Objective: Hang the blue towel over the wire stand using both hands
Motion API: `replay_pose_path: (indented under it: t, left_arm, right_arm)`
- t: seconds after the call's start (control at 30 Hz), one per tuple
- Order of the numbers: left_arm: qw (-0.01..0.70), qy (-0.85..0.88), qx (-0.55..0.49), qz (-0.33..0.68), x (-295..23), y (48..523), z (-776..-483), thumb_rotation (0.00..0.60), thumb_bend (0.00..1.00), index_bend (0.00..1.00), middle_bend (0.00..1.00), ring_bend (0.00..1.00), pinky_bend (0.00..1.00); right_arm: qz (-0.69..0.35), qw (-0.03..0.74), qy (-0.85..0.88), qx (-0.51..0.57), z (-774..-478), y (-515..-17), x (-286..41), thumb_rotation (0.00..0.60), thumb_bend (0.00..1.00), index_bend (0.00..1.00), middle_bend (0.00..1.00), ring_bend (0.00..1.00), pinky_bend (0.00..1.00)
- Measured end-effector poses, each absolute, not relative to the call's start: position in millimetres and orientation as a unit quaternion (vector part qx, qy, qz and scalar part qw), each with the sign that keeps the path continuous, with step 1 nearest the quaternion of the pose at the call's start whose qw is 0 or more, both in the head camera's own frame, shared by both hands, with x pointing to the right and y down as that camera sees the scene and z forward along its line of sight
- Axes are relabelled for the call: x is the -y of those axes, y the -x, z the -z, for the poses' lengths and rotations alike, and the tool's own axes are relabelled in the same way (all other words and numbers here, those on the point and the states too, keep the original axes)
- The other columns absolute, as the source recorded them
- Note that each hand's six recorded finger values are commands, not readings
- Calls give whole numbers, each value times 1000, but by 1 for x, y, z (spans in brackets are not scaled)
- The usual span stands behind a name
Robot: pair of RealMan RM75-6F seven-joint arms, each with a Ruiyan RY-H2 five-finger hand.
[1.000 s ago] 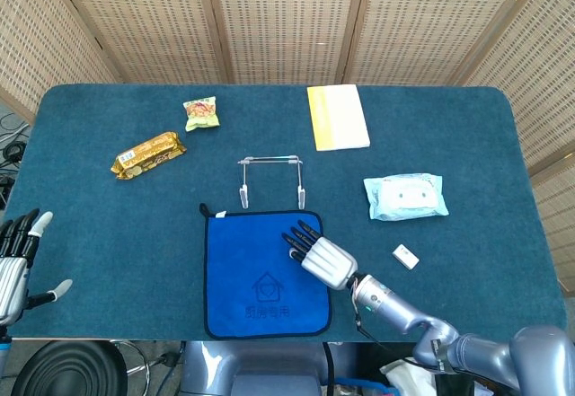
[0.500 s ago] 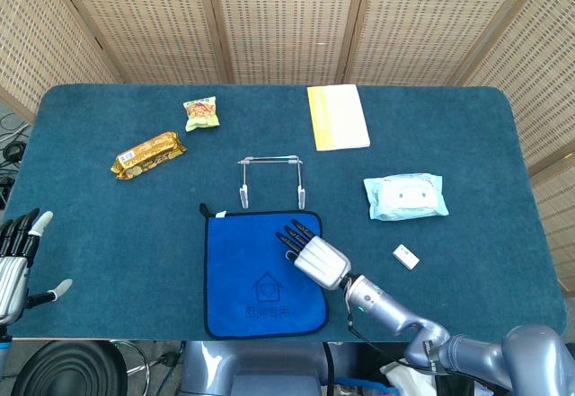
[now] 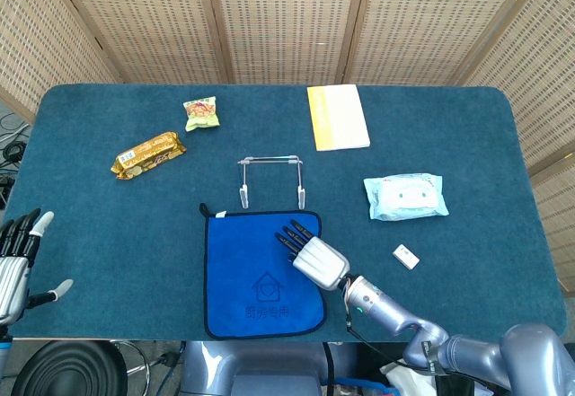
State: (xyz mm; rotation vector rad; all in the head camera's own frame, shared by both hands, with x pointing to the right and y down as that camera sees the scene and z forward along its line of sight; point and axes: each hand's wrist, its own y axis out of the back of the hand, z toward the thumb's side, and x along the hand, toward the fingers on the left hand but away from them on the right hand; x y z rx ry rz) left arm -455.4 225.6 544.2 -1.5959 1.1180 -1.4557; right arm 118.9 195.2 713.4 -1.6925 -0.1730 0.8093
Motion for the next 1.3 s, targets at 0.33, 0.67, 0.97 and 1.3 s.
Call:
replay_pose_path:
  t: [0.33, 0.67, 0.97, 1.3]
  left_arm:
    - [357, 623, -424, 552, -221, 450, -551, 600, 29, 32, 0, 0, 0]
    - [469, 679, -320, 465, -198, 421, -590, 600, 41, 266, 0, 0, 0]
    - [517, 750, -195, 363, -187, 362, -659, 600, 41, 287, 0, 0, 0]
    - [516, 782, -181, 301, -180, 317, -694, 600, 43, 312, 0, 0, 0]
  right_arm:
    - [-347, 574, 736, 86, -714, -120, -194, 600, 440, 667, 89, 0, 0]
    - [-344, 570, 740, 98, -706, -121, -189, 600, 440, 667, 92, 0, 0]
    - [-345, 569, 739, 102, -699, -123, -185, 600, 440, 667, 92, 0, 0]
    - [-351, 567, 738, 106, -698, -128, -185, 600, 443, 667, 94, 0, 0]
